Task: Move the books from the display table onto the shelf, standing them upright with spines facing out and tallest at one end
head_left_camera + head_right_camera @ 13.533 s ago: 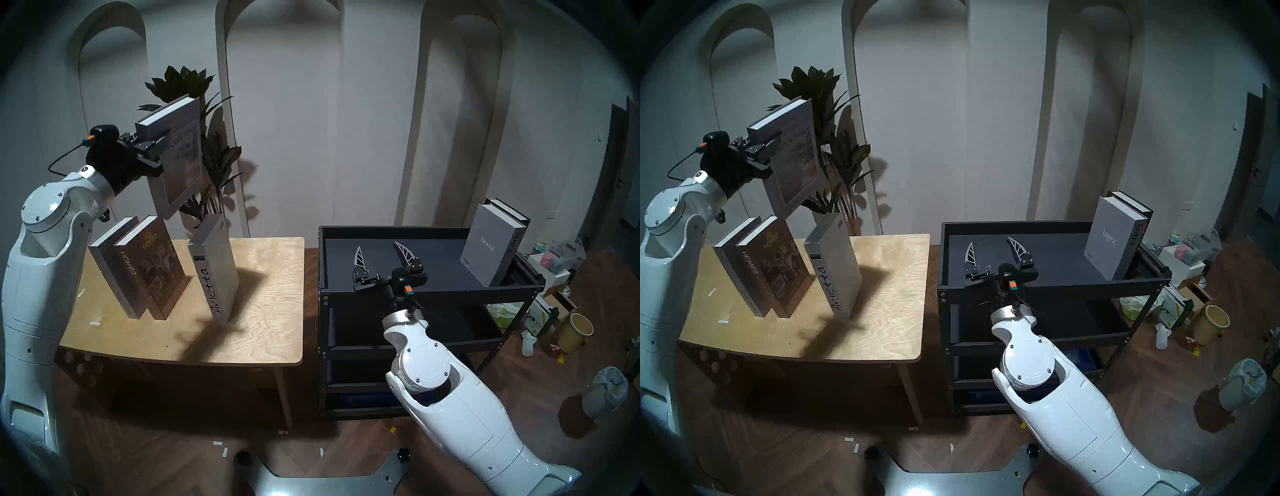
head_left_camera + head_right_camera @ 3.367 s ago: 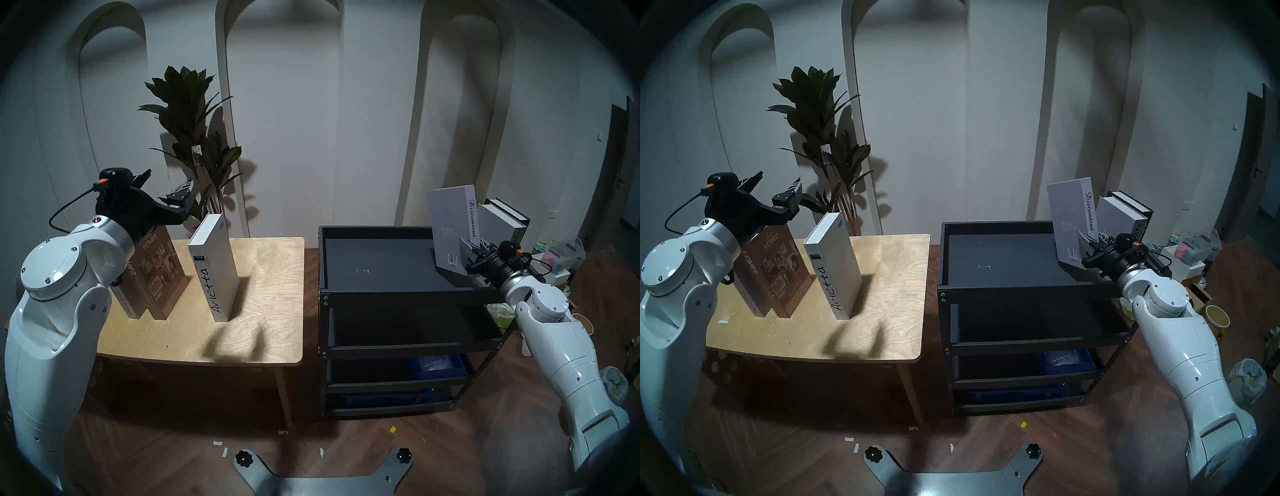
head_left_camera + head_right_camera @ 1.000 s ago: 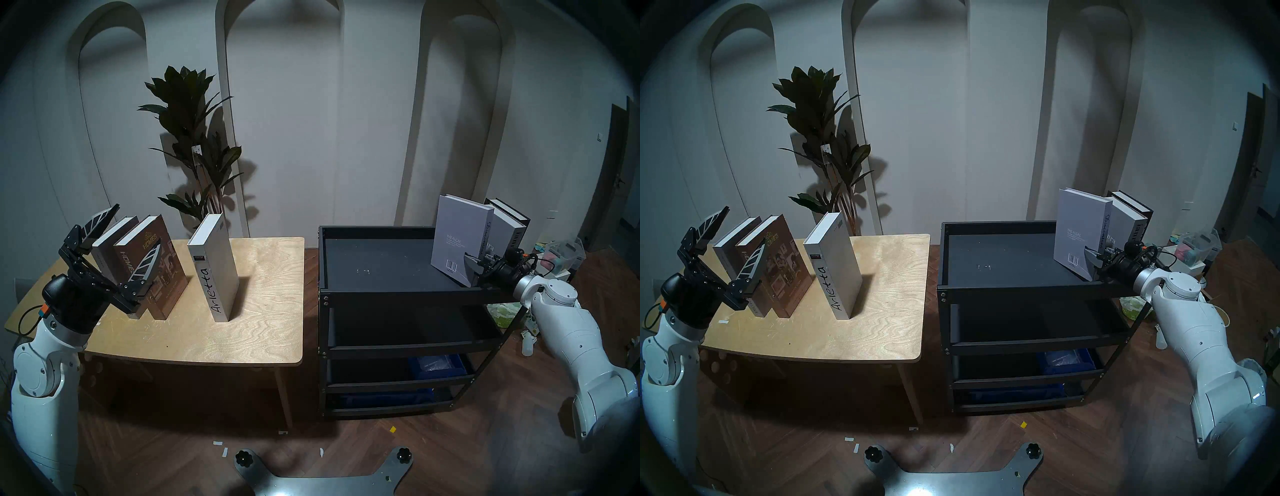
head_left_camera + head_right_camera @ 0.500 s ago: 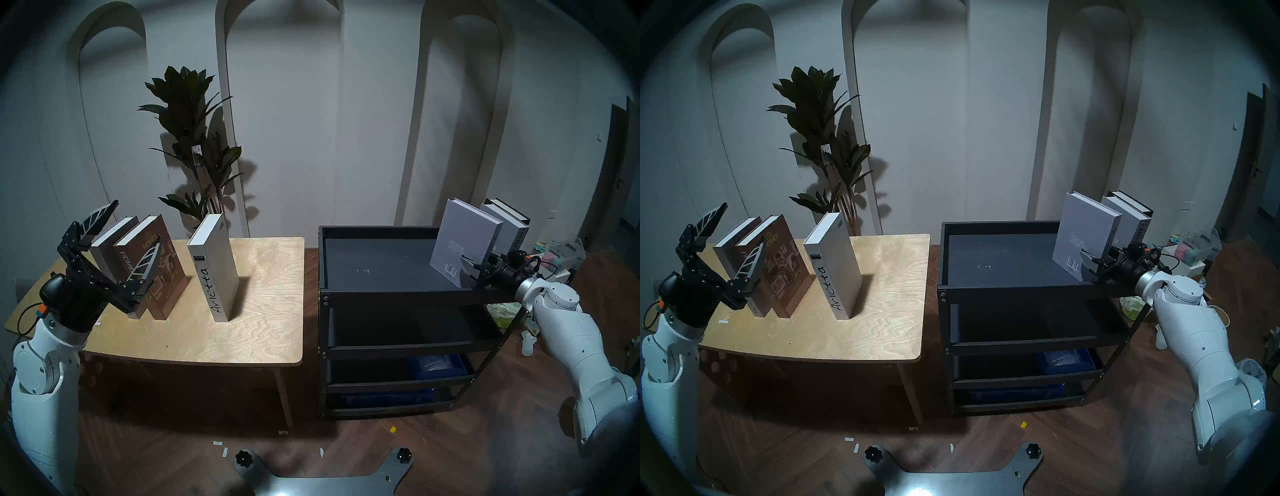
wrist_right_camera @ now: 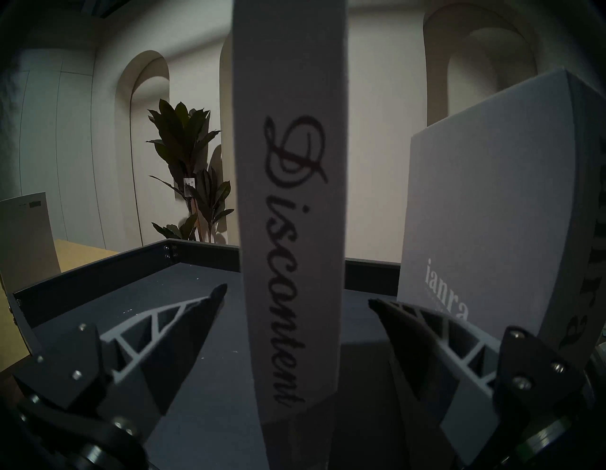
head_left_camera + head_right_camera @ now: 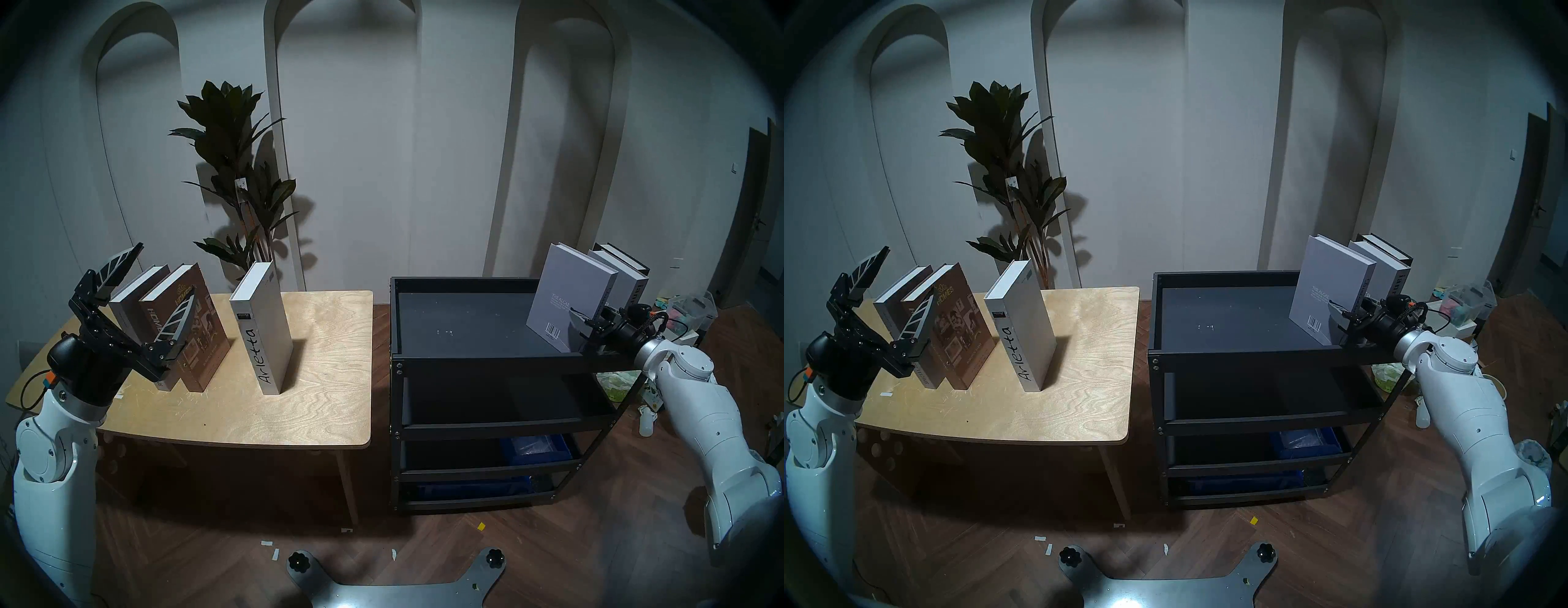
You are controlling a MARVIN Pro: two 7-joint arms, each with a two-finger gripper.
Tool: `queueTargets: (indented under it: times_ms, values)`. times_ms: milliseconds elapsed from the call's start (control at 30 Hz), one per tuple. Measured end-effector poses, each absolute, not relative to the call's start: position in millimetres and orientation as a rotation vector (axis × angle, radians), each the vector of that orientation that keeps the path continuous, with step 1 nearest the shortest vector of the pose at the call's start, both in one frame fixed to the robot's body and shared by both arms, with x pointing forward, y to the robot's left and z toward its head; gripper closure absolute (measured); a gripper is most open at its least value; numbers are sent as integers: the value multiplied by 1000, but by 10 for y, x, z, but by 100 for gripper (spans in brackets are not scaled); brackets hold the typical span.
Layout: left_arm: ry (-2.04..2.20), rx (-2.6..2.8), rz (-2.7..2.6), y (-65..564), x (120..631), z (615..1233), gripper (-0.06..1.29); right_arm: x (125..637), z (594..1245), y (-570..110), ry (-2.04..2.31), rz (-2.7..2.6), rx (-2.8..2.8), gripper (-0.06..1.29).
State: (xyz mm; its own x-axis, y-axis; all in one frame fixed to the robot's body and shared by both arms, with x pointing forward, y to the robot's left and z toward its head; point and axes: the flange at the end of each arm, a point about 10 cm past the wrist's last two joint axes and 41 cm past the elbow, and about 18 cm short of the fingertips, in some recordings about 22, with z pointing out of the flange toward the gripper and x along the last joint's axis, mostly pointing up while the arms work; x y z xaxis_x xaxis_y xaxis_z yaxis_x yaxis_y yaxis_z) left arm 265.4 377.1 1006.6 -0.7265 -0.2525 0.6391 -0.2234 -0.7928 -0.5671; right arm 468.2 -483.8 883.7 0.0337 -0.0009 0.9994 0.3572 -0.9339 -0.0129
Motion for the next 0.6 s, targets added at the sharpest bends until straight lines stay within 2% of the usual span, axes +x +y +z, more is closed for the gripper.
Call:
queueTargets:
  times_ms: [600]
  values:
    - [1002,-1153,-2725,3773,2655,10068,-1,4656,9515,-4765,-369,-2148,-1849,2]
